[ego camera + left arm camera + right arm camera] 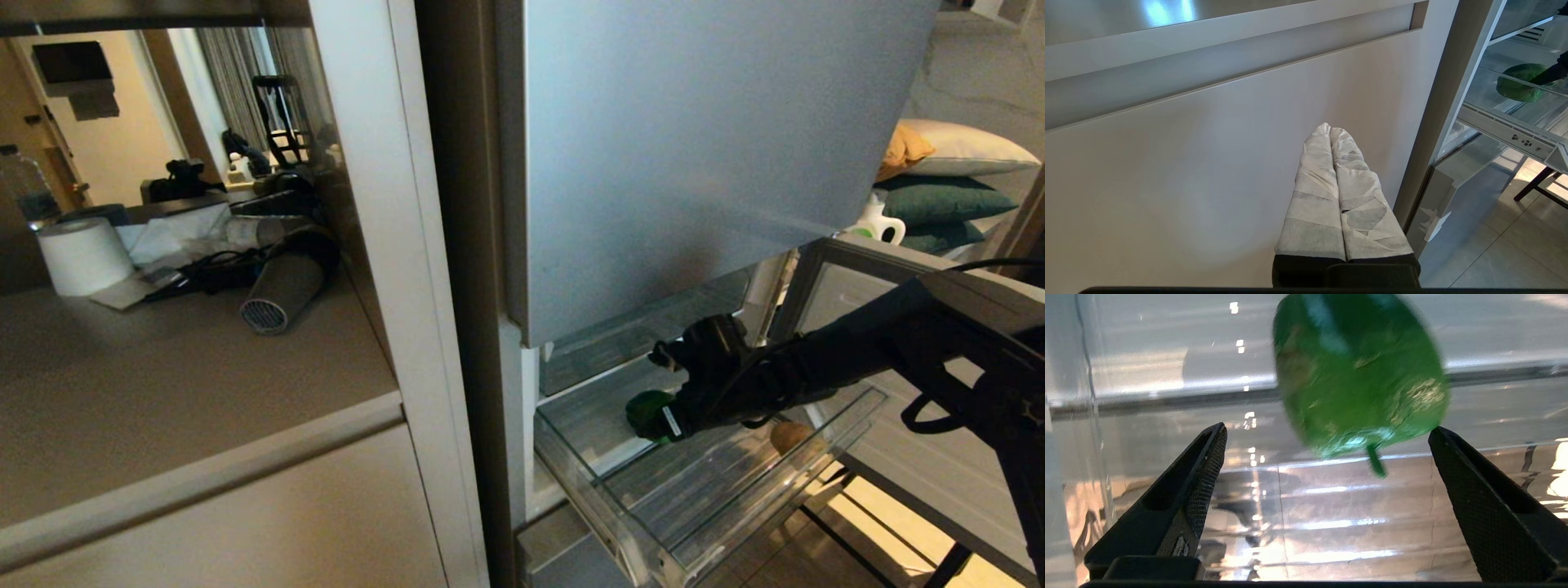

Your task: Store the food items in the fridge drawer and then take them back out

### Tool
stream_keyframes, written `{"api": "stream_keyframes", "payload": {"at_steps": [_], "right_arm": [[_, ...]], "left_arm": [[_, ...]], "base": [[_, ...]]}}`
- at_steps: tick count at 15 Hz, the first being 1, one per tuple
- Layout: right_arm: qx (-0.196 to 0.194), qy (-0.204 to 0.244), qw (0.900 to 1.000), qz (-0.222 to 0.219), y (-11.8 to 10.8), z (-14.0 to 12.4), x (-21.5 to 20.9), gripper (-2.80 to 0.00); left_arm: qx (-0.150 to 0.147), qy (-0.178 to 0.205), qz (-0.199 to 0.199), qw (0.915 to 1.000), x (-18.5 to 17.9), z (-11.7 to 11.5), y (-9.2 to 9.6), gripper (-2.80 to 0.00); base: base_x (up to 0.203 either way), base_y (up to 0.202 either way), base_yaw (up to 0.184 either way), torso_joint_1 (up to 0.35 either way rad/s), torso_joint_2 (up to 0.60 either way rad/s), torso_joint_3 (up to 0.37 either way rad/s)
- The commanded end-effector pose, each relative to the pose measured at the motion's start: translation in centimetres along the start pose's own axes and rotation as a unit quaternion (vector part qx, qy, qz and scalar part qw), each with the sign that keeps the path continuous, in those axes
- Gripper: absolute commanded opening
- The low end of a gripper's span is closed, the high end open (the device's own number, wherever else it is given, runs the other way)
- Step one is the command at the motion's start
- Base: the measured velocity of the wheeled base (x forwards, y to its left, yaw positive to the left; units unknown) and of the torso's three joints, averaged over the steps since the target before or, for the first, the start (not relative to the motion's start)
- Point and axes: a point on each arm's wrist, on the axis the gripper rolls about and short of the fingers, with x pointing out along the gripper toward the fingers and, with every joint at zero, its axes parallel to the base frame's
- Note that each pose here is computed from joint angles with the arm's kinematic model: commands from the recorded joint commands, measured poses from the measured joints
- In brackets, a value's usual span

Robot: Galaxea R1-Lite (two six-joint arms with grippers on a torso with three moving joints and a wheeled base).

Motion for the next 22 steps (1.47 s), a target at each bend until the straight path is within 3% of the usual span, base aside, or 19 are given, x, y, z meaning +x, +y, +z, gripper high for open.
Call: {"api": "stream_keyframes", "payload": {"at_steps": [1,18,19,22], "right_arm": [[0.002,-0.002,1.000,-0.002,-0.3,0.1,0.3,0.00],[0.002,-0.012,1.000,-0.004,-1.1,0.2,2.3,0.00],[0.002,-0.012,1.000,-0.005,-1.1,0.2,2.3,-2.80],[0.003,-0.006,1.000,-0.005,-1.0,-0.1,2.4,-2.80]], "left_arm": [[0.000,0.006,0.000,1.0000,0.1,-0.3,0.0,-2.80],[0.000,0.006,0.000,1.0000,0.1,-0.3,0.0,-2.80],[0.000,0.006,0.000,1.0000,0.1,-0.3,0.0,-2.80],[0.000,0.006,0.000,1.0000,0.1,-0.3,0.0,-2.80]], "base": [[0.000,0.000,0.000,0.000,0.00,0.000],[0.000,0.000,0.000,0.000,0.00,0.000],[0.000,0.000,0.000,0.000,0.00,0.000],[0.000,0.000,0.000,0.000,0.00,0.000]]}}
